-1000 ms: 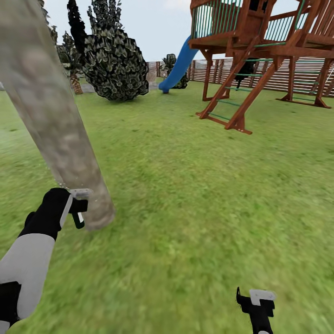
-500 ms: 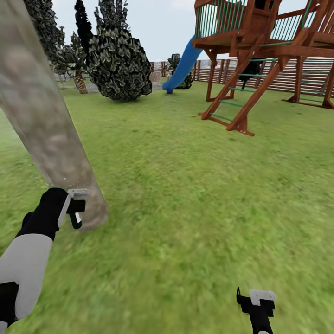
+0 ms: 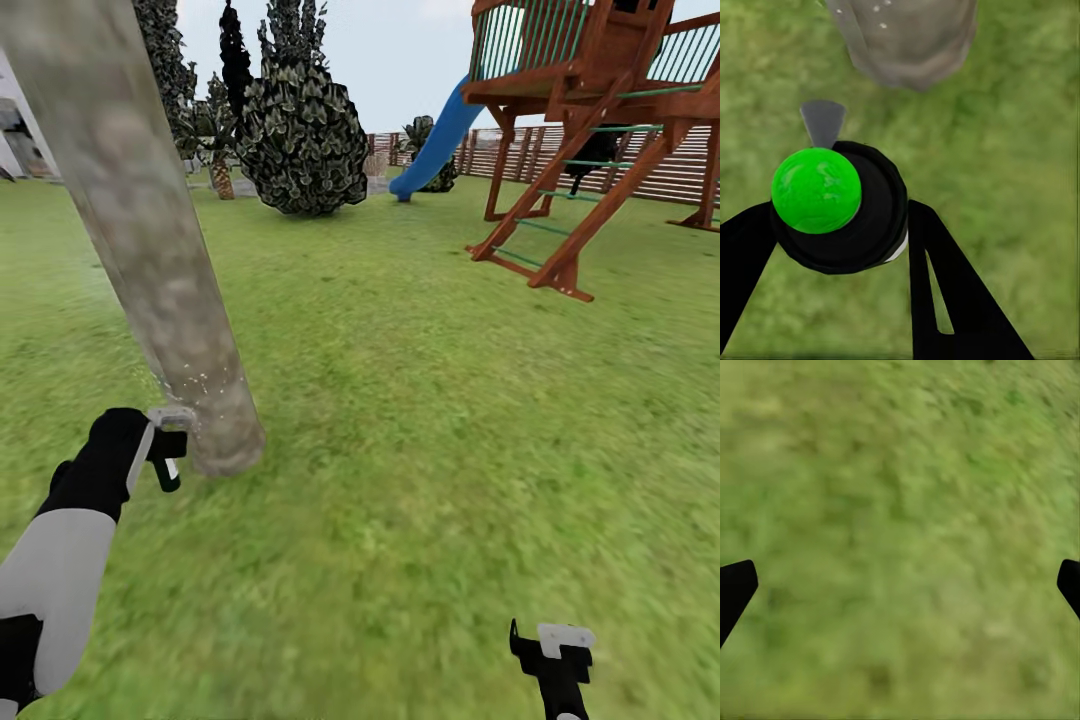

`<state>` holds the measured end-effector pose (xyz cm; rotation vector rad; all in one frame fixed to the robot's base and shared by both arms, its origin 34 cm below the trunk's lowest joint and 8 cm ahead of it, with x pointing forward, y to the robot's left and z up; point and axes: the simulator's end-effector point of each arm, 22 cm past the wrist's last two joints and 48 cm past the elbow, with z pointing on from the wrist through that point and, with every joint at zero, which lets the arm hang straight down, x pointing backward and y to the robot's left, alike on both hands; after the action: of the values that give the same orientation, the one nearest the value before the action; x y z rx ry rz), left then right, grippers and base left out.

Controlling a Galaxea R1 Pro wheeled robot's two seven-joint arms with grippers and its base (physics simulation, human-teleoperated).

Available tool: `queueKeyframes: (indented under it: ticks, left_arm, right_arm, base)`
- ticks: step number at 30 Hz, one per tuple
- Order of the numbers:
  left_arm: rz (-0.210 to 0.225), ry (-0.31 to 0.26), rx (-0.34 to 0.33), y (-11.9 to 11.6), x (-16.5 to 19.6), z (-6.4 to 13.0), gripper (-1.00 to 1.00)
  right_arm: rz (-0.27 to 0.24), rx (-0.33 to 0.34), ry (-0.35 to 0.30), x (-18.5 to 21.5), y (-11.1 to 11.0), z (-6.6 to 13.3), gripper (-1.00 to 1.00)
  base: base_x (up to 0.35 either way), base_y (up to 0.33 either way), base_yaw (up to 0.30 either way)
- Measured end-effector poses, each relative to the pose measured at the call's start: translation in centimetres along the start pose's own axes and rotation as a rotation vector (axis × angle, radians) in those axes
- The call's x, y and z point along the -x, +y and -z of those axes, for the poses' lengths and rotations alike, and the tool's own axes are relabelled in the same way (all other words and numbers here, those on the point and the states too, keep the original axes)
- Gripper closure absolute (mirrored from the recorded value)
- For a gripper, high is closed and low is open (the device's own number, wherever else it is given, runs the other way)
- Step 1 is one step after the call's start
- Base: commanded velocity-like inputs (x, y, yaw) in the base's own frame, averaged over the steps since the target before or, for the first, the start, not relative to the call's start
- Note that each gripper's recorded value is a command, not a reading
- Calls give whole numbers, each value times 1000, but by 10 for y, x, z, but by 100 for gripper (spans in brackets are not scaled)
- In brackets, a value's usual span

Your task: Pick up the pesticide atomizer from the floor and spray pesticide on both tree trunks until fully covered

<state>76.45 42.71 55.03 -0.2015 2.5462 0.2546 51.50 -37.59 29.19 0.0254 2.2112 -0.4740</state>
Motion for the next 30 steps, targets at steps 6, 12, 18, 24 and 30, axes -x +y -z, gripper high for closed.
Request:
queueKeyframes:
  ticks: [6, 12, 18, 24, 30]
  left_arm:
    - [-28, -19, 29, 7, -26, -15, 100]
    - [-28, -14, 31, 9, -28, -17, 100]
    - [-25, 44, 53, 25, -70, -29, 100]
    - [-24, 45, 55, 25, -71, -29, 100]
    - [-32, 73, 58, 25, -89, -34, 100]
  right_arm:
    - [0, 0, 0, 0, 0, 0, -100]
    - [-1, 1, 0, 0, 1, 0, -100]
    - [-1, 1, 0, 0, 1, 0, -100]
    - [-1, 1, 0, 0, 1, 0, -100]
    - [-1, 1, 0, 0, 1, 0, -100]
  base:
    - [150, -189, 1]
    - [174, -222, 0]
    - [79, -262, 34]
    - [259, -169, 263]
    - [234, -176, 277]
